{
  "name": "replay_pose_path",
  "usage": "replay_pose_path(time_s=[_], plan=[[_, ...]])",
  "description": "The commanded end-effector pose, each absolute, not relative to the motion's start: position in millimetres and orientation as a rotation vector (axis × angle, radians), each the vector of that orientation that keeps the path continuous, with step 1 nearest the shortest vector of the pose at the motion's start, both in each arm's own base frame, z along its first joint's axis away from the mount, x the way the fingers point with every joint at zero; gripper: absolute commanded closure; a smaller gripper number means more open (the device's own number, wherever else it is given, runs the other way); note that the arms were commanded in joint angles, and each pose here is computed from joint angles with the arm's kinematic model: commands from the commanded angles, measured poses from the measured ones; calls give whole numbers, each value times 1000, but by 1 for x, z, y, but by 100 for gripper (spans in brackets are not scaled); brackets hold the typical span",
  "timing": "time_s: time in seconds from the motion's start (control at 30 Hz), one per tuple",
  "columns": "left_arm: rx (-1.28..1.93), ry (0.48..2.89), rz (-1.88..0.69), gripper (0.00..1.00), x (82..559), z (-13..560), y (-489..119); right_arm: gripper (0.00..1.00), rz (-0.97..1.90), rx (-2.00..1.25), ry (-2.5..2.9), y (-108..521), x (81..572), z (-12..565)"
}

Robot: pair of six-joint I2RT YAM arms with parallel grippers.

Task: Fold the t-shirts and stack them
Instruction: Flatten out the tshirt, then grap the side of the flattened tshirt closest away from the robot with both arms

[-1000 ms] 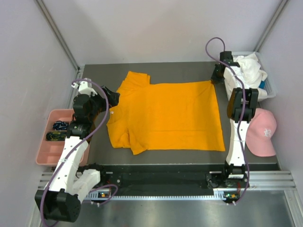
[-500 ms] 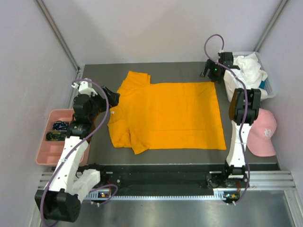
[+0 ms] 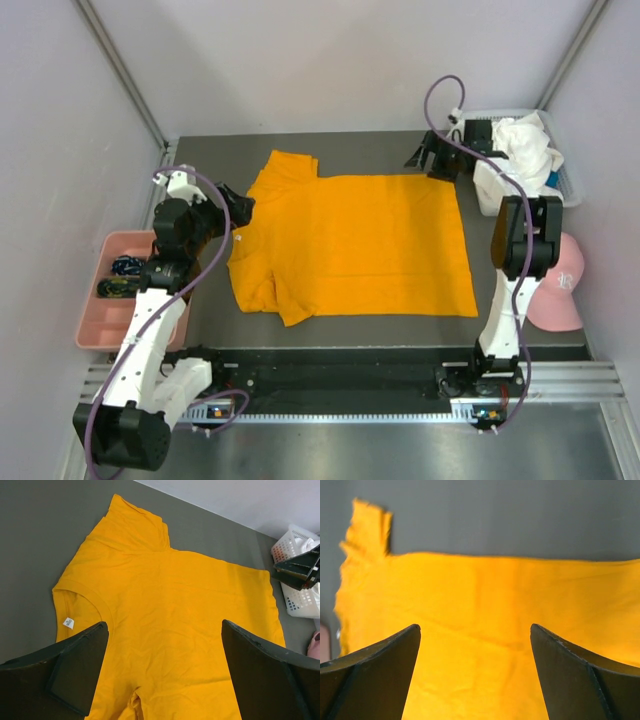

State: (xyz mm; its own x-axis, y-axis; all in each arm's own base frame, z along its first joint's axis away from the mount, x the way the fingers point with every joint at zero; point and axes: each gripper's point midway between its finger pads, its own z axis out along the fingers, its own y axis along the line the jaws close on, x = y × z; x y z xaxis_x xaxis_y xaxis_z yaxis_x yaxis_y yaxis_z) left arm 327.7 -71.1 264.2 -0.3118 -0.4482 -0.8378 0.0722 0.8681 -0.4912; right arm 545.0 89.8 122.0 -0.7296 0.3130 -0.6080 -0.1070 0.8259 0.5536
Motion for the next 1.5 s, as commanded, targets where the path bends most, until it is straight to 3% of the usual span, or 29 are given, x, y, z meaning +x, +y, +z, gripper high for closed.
replay_pose_path(time_s=[0.0, 0.17, 0.43, 0.53, 0.73, 0.97, 1.47], plan=[[-205, 1780, -589, 1, 322, 287, -82, 10, 928, -126, 2186, 167, 504, 174], [-161, 1818, -628, 2, 308, 282, -90, 10, 981, -158, 2219, 198, 455, 163], [-167, 1941, -684, 9, 274, 234, -97, 9, 837, -163, 2331, 211, 349, 137], [-204, 1983, -726, 17, 264, 213, -101, 9, 783, -144, 2337, 202, 314, 135], [-234, 2008, -809, 20, 261, 194, -112, 9, 622, 25, 2327, 158, 265, 132], [-225, 2007, -816, 20, 271, 204, -115, 9, 475, 131, 2296, 124, 247, 137], [-203, 2058, -832, 20, 275, 185, -126, 9, 552, 102, 2355, 143, 251, 116]])
